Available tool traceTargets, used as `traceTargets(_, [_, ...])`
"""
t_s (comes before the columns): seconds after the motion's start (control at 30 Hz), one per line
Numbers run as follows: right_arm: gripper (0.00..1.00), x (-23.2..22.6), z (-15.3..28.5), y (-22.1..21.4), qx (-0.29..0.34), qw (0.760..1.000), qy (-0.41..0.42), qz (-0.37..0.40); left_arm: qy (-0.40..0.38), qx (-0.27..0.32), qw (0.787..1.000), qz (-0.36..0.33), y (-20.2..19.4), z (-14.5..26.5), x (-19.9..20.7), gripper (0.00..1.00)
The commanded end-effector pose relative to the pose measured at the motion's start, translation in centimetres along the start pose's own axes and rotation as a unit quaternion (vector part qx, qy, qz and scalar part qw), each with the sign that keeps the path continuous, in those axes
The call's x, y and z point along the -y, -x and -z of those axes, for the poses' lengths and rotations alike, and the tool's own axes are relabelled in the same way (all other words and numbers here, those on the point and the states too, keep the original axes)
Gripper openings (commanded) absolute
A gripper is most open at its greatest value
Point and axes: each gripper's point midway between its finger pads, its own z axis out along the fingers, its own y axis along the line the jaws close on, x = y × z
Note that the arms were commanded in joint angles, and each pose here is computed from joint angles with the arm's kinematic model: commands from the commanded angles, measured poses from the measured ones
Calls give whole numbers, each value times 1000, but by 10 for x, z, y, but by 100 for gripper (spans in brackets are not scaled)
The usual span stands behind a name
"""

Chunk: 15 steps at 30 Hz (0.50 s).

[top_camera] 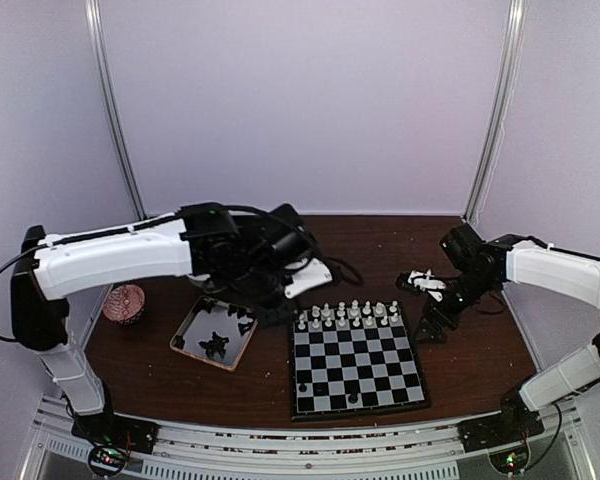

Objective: Set up the chess pieces on the board
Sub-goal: Place the pawn at g7, then pick up the pawn from the storage box.

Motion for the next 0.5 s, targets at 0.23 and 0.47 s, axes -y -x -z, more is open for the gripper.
traceTargets(0.23, [100,18,17,23,30,998,-53,-29,42,-136,935,325,-176,-35,-106,35])
traceTargets(0.47, [87,14,16,23,26,999,-38,-12,-3,-155,933,324,-193,-71,-96,34])
